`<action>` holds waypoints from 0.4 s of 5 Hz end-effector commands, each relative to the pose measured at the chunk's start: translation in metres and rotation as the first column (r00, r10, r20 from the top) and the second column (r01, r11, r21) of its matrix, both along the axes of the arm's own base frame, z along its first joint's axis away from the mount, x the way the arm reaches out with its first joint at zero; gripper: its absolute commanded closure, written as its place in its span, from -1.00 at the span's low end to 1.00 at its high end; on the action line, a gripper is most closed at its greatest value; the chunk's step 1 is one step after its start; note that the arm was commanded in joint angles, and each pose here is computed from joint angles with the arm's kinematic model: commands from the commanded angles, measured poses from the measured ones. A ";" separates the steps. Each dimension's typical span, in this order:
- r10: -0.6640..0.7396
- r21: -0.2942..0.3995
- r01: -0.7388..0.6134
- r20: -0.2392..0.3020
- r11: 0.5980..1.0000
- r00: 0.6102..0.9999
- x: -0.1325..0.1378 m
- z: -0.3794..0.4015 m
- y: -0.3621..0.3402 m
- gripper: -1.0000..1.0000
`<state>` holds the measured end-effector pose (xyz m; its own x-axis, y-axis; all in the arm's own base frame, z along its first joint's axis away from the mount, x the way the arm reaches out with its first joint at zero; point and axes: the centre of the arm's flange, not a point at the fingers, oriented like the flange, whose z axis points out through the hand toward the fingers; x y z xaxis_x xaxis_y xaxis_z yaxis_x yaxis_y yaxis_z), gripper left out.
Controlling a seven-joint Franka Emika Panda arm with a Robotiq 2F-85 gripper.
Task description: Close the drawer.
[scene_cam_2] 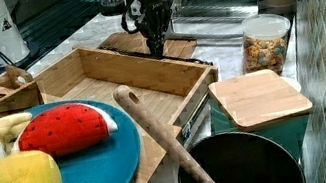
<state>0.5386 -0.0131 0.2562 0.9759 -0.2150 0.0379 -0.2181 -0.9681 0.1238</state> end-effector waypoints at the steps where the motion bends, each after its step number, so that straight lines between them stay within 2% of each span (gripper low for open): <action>1: -0.002 -0.092 0.005 0.037 0.996 0.999 -0.004 0.037 -0.131 1.00; 2: -0.012 -0.142 0.022 0.075 0.990 0.997 -0.014 0.037 -0.171 1.00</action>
